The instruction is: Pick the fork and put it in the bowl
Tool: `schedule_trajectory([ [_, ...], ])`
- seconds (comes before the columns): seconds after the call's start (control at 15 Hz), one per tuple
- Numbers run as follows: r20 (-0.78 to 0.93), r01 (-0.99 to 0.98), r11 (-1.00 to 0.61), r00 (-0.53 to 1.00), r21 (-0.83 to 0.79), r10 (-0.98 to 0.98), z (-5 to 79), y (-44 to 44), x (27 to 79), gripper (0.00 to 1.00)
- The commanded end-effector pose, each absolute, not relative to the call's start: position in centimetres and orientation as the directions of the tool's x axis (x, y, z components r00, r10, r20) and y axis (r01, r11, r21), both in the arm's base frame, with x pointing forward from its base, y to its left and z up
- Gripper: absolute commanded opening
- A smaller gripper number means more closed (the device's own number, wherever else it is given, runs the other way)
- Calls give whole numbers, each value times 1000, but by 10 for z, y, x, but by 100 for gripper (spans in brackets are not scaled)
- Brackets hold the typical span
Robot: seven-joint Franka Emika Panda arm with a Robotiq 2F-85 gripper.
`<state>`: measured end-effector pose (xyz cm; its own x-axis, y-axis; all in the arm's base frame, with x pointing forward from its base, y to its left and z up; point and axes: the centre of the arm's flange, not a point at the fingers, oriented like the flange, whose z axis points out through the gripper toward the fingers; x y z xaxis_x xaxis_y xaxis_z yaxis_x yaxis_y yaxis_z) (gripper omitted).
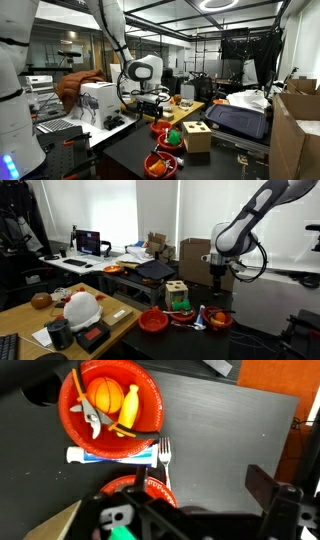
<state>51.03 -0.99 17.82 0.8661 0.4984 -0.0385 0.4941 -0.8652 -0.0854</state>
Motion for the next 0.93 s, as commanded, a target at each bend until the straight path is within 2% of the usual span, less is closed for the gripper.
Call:
schedule_trajectory([
  [0.0, -23, 471, -882, 882, -14, 471, 148, -7, 522, 100],
  [0.33, -61, 445, -895, 894, 32, 443, 104, 3, 515, 100],
  [0.87, -133, 581, -814, 807, 3, 576, 68, 39, 501, 100],
])
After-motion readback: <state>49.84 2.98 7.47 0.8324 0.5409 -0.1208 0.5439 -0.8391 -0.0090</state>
